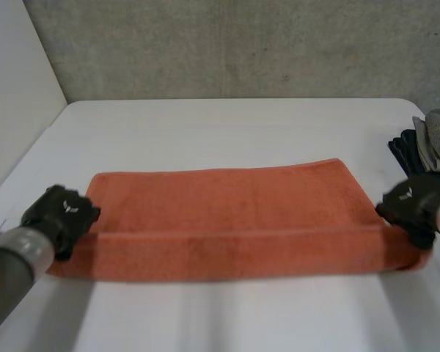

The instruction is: Fold the laundry.

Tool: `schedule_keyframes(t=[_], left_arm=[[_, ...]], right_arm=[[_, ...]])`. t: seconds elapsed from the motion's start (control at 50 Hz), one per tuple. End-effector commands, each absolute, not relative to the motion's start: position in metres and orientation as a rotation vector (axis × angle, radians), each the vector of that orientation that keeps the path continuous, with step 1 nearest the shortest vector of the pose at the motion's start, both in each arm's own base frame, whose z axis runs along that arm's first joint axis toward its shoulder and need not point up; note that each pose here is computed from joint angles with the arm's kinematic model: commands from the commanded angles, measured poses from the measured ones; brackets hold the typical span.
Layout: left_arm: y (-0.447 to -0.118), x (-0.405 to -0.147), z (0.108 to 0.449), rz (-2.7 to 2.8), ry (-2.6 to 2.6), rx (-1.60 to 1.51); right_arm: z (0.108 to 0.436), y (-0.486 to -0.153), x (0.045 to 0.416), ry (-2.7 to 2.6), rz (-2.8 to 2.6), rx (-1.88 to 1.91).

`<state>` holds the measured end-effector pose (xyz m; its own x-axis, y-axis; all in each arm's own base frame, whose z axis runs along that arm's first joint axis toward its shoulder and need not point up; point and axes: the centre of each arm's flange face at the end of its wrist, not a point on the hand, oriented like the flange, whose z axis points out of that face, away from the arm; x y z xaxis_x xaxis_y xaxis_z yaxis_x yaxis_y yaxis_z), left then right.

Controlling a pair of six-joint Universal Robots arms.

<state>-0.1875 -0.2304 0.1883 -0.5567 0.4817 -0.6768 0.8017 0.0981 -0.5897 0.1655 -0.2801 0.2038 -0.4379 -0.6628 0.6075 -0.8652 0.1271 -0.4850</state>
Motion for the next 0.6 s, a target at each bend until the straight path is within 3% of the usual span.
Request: schedule_keyframes(t=[0.02,0.12,0.2,0.28,0.32,0.36,0.38,0.46,0.52,0.6], left_arm=[[-0.303,-0.203,0.161,-1.544,2.046,1.132],[-0.323,-0.211,0.156,-1.571,2.034,1.065],[-0.347,-0.221,0.165,-1.677,1.950,1.027],[-0.384,-0.232,0.208,-1.905,1.735,0.897],[-0.403,-0.237,0.253,-2.070,1.551,0.782],[-0.411,-0.239,0.285,-2.174,1.422,0.700],[-0.414,-0.240,0.298,-2.220,1.364,0.661],[-0.412,-0.241,0.361,-2.431,1.121,0.476],[-0.398,-0.233,0.398,-2.545,1.017,0.368],[-0.392,-0.228,0.394,-2.583,1.082,0.359]], right_arm=[[0.191,-0.332,0.207,-1.956,1.398,1.396],[0.176,-0.357,0.219,-1.934,1.415,1.396],[0.186,-0.375,0.230,-1.871,1.509,1.362],[0.229,-0.404,0.252,-1.688,1.750,1.237],[0.277,-0.418,0.266,-1.550,1.975,1.085],[0.313,-0.425,0.268,-1.452,2.124,0.965],[0.347,-0.426,0.269,-1.354,2.267,0.853],[0.410,-0.416,0.264,-1.173,2.491,0.657],[0.426,-0.408,0.263,-1.131,2.534,0.633],[0.420,-0.404,0.263,-1.169,2.519,0.662]])
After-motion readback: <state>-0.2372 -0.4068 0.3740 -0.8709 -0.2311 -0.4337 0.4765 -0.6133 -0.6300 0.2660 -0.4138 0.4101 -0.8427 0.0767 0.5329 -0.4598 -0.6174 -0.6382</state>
